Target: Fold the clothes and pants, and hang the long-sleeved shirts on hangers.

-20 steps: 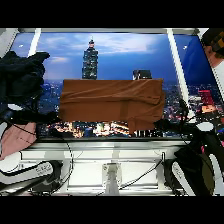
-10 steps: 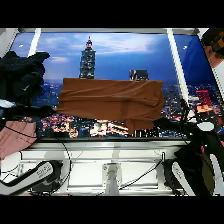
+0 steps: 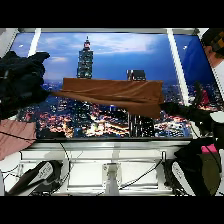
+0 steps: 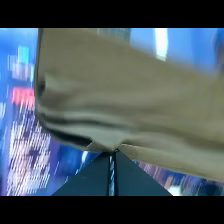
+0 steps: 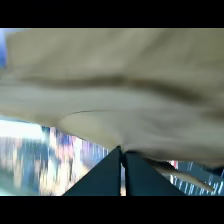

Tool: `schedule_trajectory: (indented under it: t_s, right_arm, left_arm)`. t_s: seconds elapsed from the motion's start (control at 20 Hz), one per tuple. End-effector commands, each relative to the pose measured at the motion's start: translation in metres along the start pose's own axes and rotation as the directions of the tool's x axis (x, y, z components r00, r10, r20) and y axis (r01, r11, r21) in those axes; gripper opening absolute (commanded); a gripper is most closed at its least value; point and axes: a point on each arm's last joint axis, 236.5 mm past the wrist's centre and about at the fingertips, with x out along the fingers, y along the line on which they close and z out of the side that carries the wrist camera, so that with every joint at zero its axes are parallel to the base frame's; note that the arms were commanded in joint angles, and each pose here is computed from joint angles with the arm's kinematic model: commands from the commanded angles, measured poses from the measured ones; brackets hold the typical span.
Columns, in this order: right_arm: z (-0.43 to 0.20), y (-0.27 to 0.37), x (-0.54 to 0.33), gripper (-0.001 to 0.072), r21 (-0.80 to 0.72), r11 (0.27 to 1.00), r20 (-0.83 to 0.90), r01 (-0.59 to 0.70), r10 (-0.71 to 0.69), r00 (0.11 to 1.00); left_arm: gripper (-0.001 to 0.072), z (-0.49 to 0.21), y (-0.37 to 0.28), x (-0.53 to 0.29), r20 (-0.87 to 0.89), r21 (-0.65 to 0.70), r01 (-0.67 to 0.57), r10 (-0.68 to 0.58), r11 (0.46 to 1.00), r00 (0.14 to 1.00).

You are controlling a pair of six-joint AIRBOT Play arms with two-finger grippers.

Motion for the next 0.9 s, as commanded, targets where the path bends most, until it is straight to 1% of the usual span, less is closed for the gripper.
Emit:
schedule_trajectory:
  t_s: [0.0,0.1,0.3,0.4,0.55,0.85]
  right_arm:
    - [0.066,-0.009,-0.010,0.0014,0.027,0.998,0.241,0.064,-0.069,0.968]
    - [0.079,-0.017,-0.004,0.0014,0.038,0.994,0.293,0.104,-0.110,0.950]
    - [0.088,-0.031,0.027,0.0014,0.049,0.983,0.334,0.178,-0.184,0.924]
    - [0.089,-0.045,0.044,0.0013,0.080,0.973,0.335,0.217,-0.231,0.914]
    - [0.102,-0.060,0.070,0.0013,0.095,0.965,0.316,0.245,-0.263,0.912]
    - [0.141,-0.088,0.129,0.0013,0.081,0.959,0.267,0.271,-0.283,0.921]
  left_arm:
    - [0.0017,0.058,-0.005,-0.007,0.245,-0.063,0.012,0.004,0.998,0.969]
    - [0.0017,0.068,-0.002,-0.001,0.287,-0.052,-0.036,0.049,0.998,0.957]
    - [0.0016,0.072,0.000,0.030,0.329,-0.041,-0.167,0.172,0.985,0.929]
    - [0.0016,0.071,0.001,0.048,0.336,-0.033,-0.222,0.220,0.974,0.916]
    - [0.0016,0.074,0.012,0.069,0.352,-0.040,-0.304,0.298,0.952,0.887]
    - [0.0016,0.054,0.041,0.109,0.276,-0.052,-0.354,0.354,0.934,0.893]
